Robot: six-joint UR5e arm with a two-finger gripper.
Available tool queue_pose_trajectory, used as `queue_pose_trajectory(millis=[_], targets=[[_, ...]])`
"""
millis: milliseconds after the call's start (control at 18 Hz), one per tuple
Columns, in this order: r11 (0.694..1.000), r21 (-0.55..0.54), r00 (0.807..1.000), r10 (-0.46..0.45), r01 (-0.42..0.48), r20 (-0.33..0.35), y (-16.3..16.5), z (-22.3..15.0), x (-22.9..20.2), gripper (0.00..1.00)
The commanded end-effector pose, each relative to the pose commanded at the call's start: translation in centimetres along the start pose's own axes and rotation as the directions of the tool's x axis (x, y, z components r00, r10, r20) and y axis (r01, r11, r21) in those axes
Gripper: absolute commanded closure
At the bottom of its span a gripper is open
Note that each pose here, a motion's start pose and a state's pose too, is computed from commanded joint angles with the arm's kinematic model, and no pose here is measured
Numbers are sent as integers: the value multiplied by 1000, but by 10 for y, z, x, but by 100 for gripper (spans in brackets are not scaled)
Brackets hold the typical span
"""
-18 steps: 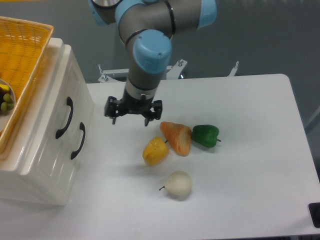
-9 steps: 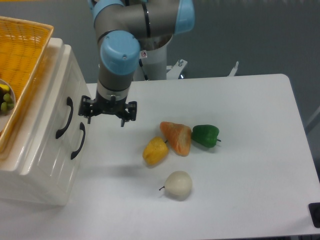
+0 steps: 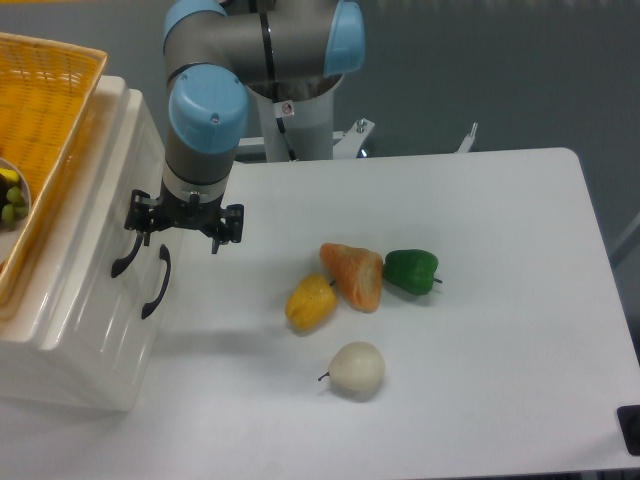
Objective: Slide the top white drawer open
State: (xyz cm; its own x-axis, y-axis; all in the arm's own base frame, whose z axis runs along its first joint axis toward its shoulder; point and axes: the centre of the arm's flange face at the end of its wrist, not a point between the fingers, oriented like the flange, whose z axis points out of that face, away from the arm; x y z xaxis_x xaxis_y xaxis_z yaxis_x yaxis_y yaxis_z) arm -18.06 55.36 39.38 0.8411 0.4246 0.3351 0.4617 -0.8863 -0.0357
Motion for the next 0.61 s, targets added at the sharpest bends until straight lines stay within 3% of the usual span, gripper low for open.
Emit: queue_pose_trajectory(millis=[611], targets=[[1000, -15, 1000, 8, -8, -19, -1, 9, 6, 0]])
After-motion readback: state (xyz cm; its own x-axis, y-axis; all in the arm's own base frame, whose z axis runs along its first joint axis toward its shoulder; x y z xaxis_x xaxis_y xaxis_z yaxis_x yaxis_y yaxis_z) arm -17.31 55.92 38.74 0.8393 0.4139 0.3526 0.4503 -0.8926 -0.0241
